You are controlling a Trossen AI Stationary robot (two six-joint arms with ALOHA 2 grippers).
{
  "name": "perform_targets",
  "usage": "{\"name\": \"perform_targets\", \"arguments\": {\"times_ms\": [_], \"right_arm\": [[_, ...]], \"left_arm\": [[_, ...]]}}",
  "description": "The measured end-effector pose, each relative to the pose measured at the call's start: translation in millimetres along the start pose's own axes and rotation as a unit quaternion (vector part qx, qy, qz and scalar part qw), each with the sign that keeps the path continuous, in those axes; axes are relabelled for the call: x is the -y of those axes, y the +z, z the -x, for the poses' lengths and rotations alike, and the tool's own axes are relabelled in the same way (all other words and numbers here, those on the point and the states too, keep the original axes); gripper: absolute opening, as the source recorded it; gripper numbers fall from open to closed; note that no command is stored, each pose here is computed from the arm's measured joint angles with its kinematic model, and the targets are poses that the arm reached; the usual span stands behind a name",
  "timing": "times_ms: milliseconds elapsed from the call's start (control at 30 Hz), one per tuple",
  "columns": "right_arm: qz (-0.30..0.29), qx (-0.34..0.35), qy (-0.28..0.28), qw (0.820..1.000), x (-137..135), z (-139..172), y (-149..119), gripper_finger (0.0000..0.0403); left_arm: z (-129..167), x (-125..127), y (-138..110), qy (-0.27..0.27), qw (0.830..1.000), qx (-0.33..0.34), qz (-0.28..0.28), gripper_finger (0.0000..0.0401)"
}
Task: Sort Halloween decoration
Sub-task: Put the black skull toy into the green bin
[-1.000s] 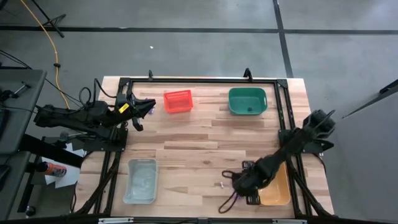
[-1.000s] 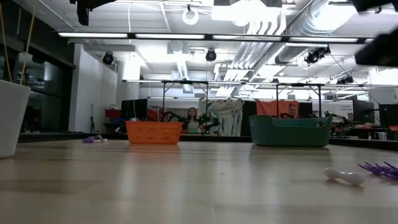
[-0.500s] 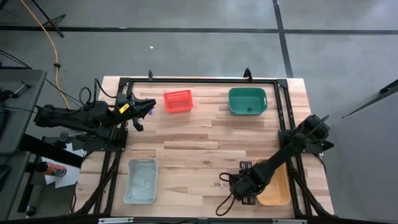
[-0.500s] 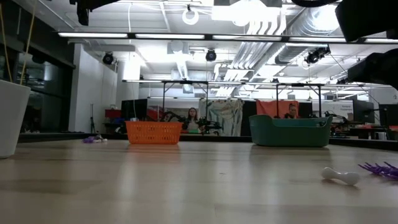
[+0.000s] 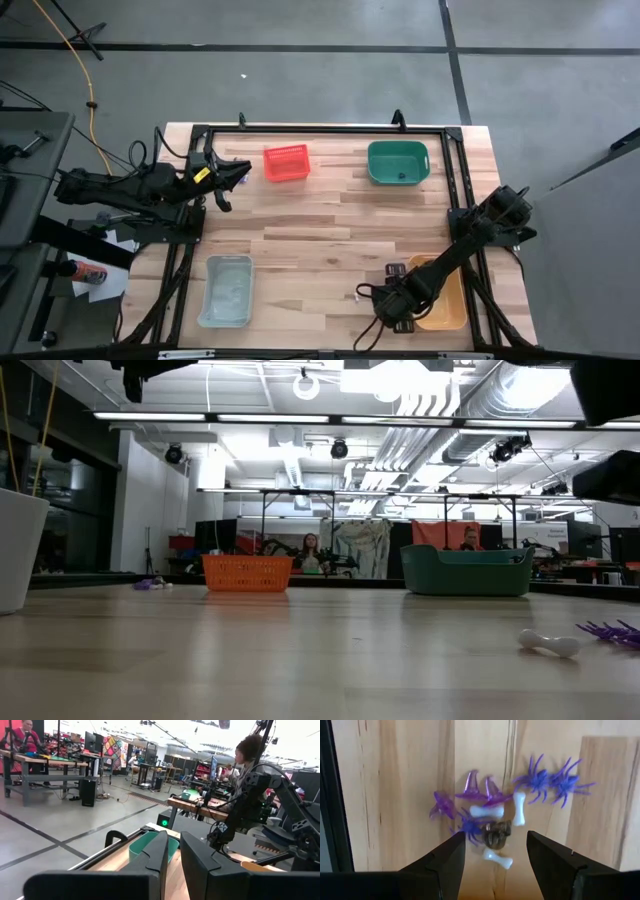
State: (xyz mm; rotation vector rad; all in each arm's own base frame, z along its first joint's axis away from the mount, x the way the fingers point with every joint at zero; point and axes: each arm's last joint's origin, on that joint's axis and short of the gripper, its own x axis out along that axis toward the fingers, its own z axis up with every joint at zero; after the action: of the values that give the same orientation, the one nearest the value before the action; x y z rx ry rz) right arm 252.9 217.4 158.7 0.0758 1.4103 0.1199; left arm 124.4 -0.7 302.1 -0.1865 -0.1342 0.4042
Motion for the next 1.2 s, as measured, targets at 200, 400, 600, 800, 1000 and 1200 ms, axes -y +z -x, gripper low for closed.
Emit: {"name": "perform_targets", "arguments": {"times_ms": [200,400,600,800,1000,1200], "right_arm": [[0.0,-0.001,-0.004,1.0,-0.6,-8.0,1.4,0.0206],[0.0,-0.019,-0.005,1.0,-1.5,-19.1,1.4,0.0206],[0.0,-0.02,-0.011,1.0,-0.8,-19.5,0.9,0.0204],[0.002,-0.021,-0.015,1.0,-0.1,-19.8,0.7,0.0162],[0.002,-0.021,-0.018,1.0,0.7,-20.0,0.9,0.0102],[0.005,-0.021,-0.023,0.999,-0.8,-17.4,3.2,0.0074]], "left_arm": [[0.0,0.0,0.0,0.0,1.0,0.0,0.0,0.0042],[0.0,0.0,0.0,0.0,1.0,0.0,0.0,0.0042],[0.0,0.0,0.0,0.0,1.0,0.0,0.0,0.0042],[0.0,0.0,0.0,0.0,1.0,0.0,0.0,0.0042],[0.0,0.0,0.0,0.0,1.0,0.0,0.0,0.0042],[0.0,0.0,0.0,0.0,1.0,0.0,0.0,0.0042]]}}
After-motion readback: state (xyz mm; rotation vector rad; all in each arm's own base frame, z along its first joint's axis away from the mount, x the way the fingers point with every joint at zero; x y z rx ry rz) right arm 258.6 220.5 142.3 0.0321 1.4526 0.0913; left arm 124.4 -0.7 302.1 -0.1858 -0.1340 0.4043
